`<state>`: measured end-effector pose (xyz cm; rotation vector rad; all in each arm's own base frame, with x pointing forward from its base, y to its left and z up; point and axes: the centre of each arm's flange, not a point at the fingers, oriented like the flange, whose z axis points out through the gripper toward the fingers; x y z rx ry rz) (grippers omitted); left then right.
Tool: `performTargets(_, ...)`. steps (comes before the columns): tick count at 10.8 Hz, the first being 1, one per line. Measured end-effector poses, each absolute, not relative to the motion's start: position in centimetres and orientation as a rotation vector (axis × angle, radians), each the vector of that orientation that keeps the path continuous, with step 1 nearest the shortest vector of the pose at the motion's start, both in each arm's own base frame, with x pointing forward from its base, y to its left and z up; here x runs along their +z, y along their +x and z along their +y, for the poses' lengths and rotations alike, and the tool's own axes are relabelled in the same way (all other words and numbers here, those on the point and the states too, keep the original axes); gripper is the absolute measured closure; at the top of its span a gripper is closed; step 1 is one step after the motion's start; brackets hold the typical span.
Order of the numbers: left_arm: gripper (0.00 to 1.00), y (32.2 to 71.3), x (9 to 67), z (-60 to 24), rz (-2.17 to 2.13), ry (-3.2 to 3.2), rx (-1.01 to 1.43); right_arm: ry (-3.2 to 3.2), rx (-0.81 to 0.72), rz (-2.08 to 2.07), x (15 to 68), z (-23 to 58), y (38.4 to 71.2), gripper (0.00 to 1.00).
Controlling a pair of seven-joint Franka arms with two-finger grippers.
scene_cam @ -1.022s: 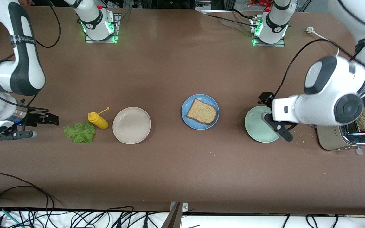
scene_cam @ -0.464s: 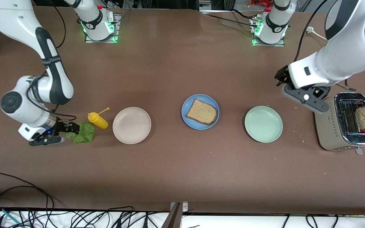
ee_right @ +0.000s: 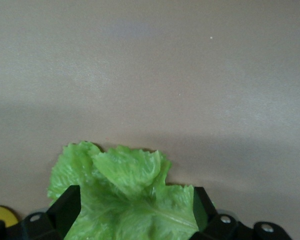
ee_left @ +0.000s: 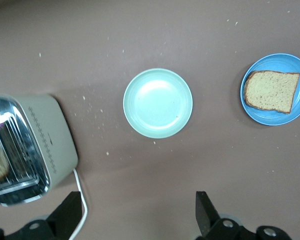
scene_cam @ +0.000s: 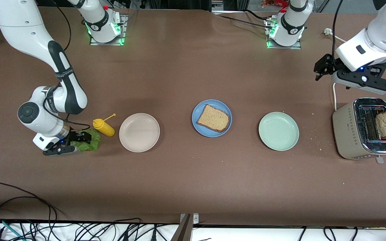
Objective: Make sandwich in blue plate with both arms
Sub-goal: 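Grasp the green lettuce leaf with the right gripper and lift it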
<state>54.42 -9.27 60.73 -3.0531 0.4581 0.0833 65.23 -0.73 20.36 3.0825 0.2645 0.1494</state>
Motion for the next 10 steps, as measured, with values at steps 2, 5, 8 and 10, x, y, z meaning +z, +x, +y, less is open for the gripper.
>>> performTargets(2,0.0,53.2,59.8,-9.6,0.355,-3.084,0.116,3.079,0.16,0.266,19.1,-0.8,65.1,0.04)
performTargets(5,0.0,53.3,59.5,-9.5,0.336,-3.09,0.125,3.071,0.165,0.31,18.2,-0.8,65.0,0.43)
performTargets(8,0.0,53.3,59.5,-9.4,0.326,-3.101,0.127,3.066,0.173,0.344,18.5,-0.7,65.1,0.81)
performTargets(10,0.0,53.5,59.4,-8.8,0.306,-3.105,0.13,3.066,0.181,0.346,19.6,-0.7,65.2,0.92)
